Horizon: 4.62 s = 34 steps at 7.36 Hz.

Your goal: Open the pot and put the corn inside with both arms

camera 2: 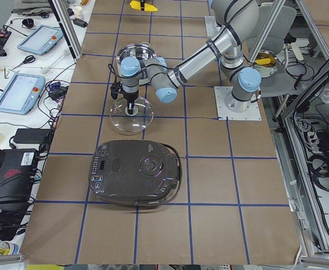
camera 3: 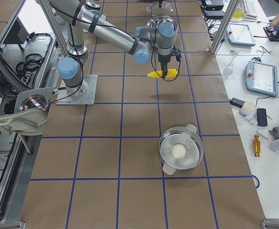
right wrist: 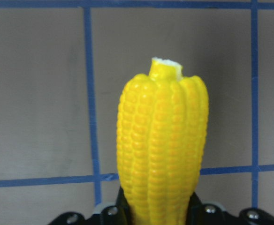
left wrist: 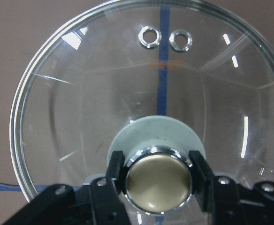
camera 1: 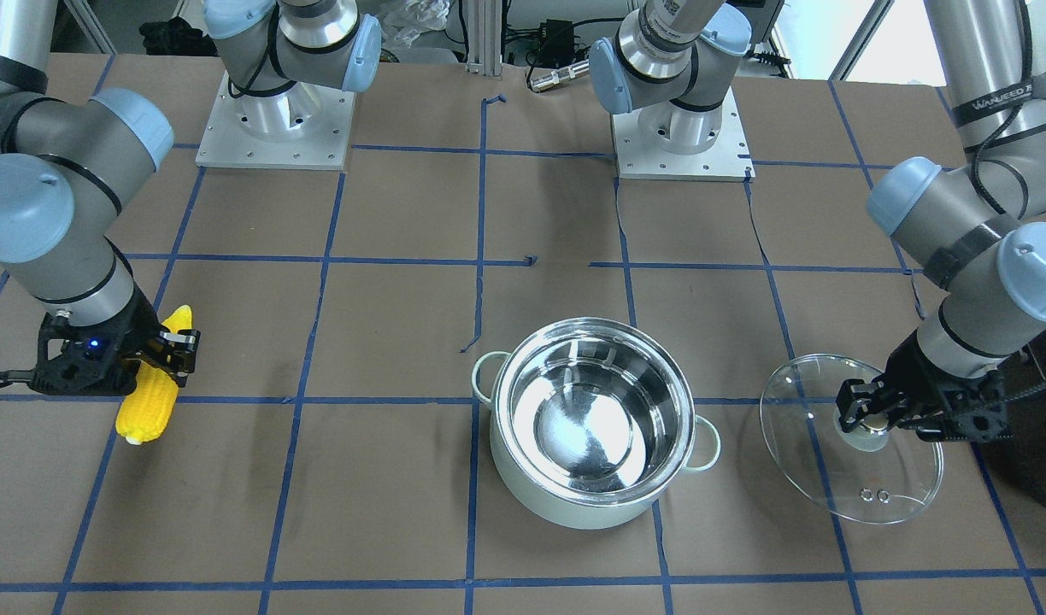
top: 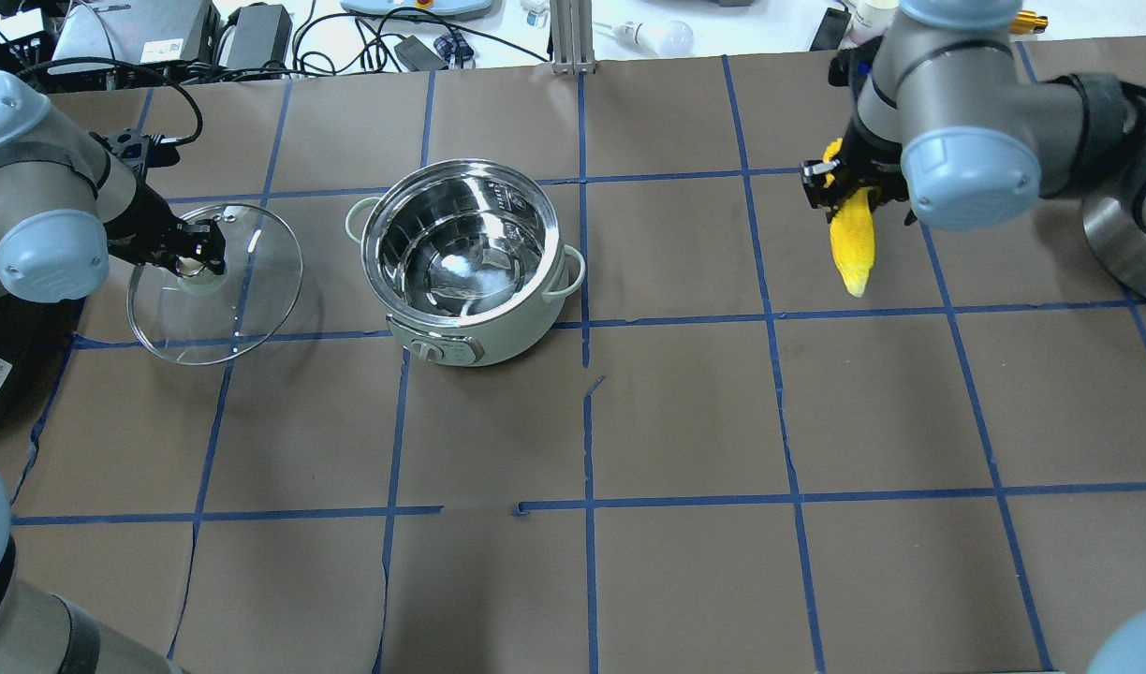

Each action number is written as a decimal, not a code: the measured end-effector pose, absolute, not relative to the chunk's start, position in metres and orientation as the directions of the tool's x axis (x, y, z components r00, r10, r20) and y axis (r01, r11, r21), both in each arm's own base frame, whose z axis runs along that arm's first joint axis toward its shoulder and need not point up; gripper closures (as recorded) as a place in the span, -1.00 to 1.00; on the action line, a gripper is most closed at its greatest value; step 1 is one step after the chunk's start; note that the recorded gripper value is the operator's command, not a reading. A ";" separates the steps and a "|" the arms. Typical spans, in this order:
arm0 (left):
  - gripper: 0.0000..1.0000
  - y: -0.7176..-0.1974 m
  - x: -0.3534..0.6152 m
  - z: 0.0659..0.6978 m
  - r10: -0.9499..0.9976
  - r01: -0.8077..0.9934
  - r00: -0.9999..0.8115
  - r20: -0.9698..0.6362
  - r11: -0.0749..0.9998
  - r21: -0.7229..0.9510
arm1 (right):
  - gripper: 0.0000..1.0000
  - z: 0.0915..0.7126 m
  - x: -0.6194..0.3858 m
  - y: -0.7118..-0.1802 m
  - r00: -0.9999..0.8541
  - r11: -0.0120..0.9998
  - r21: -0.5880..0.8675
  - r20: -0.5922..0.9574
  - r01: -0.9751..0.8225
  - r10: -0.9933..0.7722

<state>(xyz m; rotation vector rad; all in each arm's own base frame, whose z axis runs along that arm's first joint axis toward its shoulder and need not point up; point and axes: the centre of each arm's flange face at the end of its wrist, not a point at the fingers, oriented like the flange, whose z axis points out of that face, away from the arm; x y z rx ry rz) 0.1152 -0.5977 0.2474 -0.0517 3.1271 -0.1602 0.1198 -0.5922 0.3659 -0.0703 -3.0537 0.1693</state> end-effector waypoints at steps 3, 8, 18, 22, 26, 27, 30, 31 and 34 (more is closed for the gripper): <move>1.00 -0.594 0.112 0.231 -0.031 -0.031 -1.000 0.006 0.997 -0.077 | 1.00 0.431 0.282 -0.609 -0.997 0.987 -0.153 0.048 0.054 0.062; -0.99 -0.586 0.109 0.216 -0.029 -0.029 -1.000 0.007 0.999 -0.041 | 1.00 0.395 0.447 -0.610 -0.997 0.982 -0.171 0.025 -0.079 -0.076; -1.00 -0.539 0.059 0.395 -0.004 0.005 -0.998 -0.070 0.992 -0.127 | -1.00 0.381 0.466 -0.609 -0.953 0.939 -0.161 0.070 -0.303 -0.295; -1.00 -0.486 -0.047 0.478 -0.054 -0.053 -0.998 -0.020 0.998 -0.036 | -1.00 0.477 0.280 -0.639 -0.980 0.971 -0.147 0.087 -0.190 -0.179; -1.00 -0.485 -0.113 0.516 -0.023 -0.021 -1.000 -0.021 0.996 -0.089 | -1.00 0.536 0.127 -0.626 -0.989 0.988 -0.090 0.091 -0.124 -0.116; -1.00 -0.487 -0.115 0.522 -0.019 -0.017 -1.000 -0.020 0.995 -0.102 | -1.00 0.554 0.125 -0.604 -0.991 0.992 -0.065 0.073 -0.113 -0.108; -1.00 -0.491 -0.118 0.527 -0.029 -0.027 -0.999 -0.013 0.993 -0.116 | -1.00 0.540 0.127 -0.565 -0.999 1.000 0.011 0.044 -0.018 -0.018; -1.00 -0.492 -0.119 0.528 -0.030 -0.028 -0.999 -0.012 0.992 -0.126 | -1.00 0.528 0.127 -0.548 -0.999 1.000 0.017 0.043 0.025 0.025; -1.00 -0.491 -0.125 0.527 -0.029 -0.027 -0.999 -0.016 0.990 -0.136 | -1.00 0.513 0.127 -0.520 -0.998 0.998 0.027 0.040 0.059 0.058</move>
